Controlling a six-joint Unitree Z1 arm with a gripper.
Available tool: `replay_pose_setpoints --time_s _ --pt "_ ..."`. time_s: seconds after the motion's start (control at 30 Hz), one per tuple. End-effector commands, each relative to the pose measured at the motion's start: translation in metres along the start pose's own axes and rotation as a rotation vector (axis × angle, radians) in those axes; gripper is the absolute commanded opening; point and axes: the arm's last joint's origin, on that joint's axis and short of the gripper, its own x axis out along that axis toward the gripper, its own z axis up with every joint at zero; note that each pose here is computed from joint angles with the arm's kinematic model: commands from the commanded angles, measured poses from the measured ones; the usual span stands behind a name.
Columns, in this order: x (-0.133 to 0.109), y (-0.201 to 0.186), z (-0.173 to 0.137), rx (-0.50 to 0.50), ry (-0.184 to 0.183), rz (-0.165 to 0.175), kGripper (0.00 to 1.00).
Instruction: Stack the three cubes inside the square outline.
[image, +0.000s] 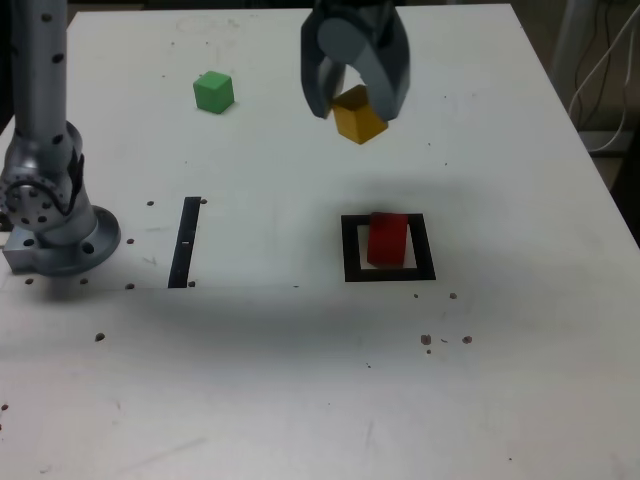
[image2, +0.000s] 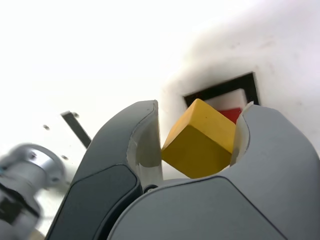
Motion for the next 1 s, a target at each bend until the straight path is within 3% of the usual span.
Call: replay_pose_setpoints --time_s 0.0,0.2,0.33,0.47,0.73,0.97 --pt "0.000 -0.007 0.012 -0.019 0.023 0.001 0.38" --pt "-0.004 -0.028 0.055 -0.072 0.056 0.034 0.39" --pt "0.006 -0.038 0.075 -0.106 0.078 0.011 0.39" --pt "0.016 -0.042 0.077 -0.127 0.116 -0.019 0.39" --pt "0.027 -0.047 0.071 -0.150 0.170 -0.030 0.39" --pt "0.031 -0.063 0.076 -0.174 0.178 -0.050 0.39"
